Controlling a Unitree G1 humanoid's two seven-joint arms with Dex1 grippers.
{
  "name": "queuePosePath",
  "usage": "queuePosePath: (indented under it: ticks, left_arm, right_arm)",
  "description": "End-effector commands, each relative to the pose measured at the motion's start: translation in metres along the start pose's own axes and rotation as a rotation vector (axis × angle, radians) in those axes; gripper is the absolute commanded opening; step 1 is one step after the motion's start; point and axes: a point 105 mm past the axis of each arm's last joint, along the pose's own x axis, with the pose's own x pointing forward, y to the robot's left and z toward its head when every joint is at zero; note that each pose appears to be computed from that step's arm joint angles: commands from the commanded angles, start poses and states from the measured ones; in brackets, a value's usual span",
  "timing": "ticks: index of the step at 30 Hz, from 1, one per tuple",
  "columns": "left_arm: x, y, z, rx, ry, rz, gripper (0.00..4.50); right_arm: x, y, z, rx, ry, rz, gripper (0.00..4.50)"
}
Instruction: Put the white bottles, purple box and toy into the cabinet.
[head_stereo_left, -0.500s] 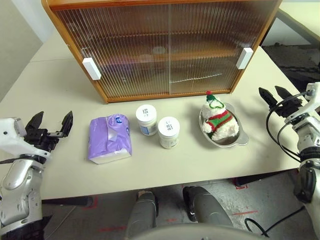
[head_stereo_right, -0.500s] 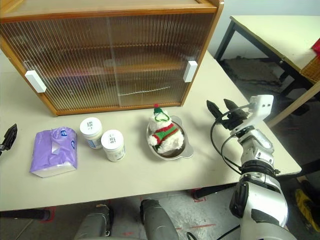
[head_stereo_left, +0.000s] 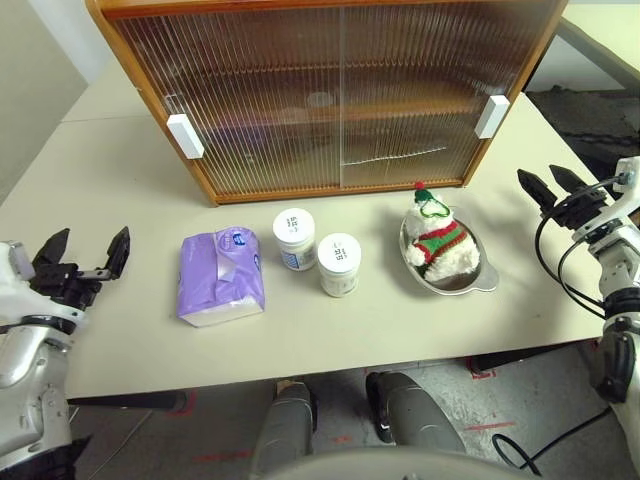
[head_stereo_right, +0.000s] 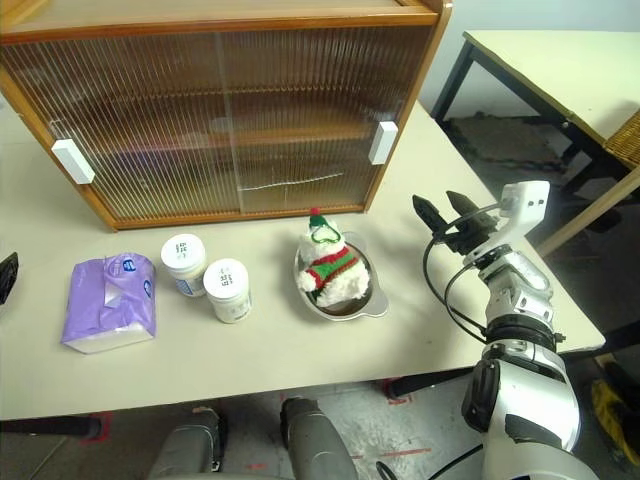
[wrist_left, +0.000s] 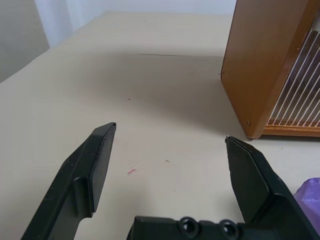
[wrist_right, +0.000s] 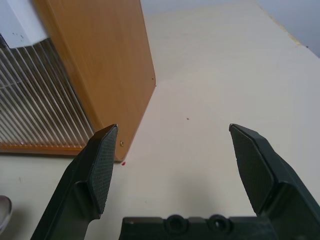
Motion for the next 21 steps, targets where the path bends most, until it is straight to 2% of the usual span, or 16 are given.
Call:
queuePosePath:
  ticks: [1,5,10,14,18,21]
  left_arm:
    - [-0.007,0.021,0.001,-0.005,0.005,0.021,4.5]
    - [-0.01,0.033,0.016,-0.006,-0.035,0.034,4.5]
    - [0.003,0.001,0.035,-0.006,-0.06,-0.107,4.5]
    - [0.017,-0.014,0.053,-0.019,-0.087,-0.158,3.59]
    - [0.031,-0.026,0.072,-0.018,-0.124,-0.176,2.18]
    - [0.043,-0.04,0.077,-0.007,-0.129,-0.206,1.1]
  right_arm:
    - [-0.001,0.015,-0.009,0.038,0.034,0.1,4.45]
    - [-0.007,0.038,-0.003,0.111,0.065,0.314,4.45]
    - [-0.012,0.086,0.035,0.107,0.082,0.635,4.45]
    - [-0.009,0.136,0.051,0.077,0.087,0.792,4.5]
    - [-0.003,0.167,0.066,0.085,0.045,0.858,4.5]
    - [-0.004,0.184,0.071,0.088,0.043,0.901,4.5]
